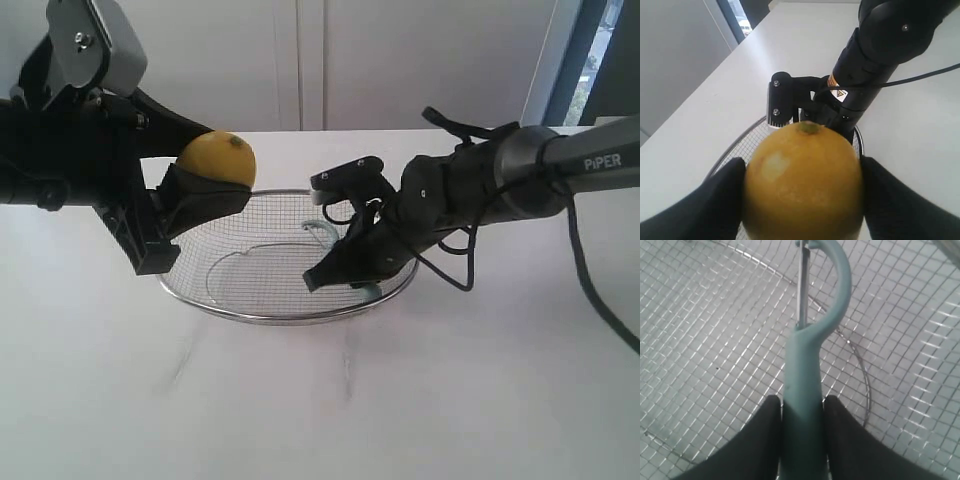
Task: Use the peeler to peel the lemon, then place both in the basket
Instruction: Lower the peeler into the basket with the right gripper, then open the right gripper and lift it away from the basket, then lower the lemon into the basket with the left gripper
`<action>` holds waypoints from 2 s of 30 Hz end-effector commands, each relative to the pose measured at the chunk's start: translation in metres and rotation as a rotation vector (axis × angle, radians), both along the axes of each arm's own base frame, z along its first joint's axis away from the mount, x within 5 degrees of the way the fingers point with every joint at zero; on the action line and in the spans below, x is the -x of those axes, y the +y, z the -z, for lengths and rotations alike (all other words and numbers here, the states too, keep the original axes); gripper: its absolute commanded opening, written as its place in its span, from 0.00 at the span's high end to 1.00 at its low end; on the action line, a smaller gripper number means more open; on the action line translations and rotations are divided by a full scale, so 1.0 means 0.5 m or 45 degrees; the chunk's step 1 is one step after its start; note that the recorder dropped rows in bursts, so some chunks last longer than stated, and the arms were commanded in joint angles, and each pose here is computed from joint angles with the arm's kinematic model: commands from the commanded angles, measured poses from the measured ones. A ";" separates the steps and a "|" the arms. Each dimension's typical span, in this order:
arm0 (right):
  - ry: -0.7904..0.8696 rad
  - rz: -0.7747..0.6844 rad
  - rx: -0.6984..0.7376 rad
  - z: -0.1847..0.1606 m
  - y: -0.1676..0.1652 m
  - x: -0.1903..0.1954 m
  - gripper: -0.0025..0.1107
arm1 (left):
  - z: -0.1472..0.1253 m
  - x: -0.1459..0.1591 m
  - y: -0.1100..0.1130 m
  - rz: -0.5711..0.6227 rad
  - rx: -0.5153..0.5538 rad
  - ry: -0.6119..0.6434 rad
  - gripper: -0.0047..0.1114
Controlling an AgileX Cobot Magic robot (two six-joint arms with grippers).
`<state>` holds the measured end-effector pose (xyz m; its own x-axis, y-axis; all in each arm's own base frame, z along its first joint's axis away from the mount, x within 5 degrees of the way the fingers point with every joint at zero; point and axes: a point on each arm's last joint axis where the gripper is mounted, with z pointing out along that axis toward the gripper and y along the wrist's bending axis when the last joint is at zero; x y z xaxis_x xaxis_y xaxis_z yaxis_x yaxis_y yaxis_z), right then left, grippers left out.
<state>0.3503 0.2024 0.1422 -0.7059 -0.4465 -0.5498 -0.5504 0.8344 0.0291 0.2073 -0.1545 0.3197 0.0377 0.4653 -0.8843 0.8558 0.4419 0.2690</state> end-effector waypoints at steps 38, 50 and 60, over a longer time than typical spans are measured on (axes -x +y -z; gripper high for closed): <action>-0.423 -0.083 -0.196 -0.530 -0.177 0.325 0.98 | 0.018 -0.051 0.010 -0.284 0.009 -0.011 0.96; -0.516 -0.029 -0.150 -0.497 -0.247 0.423 0.98 | 0.182 -0.187 -0.034 -0.425 -0.240 0.172 0.96; -0.553 -0.016 -0.175 -0.453 -0.237 0.403 0.98 | 0.268 -0.221 -0.047 -0.400 -0.395 0.222 0.96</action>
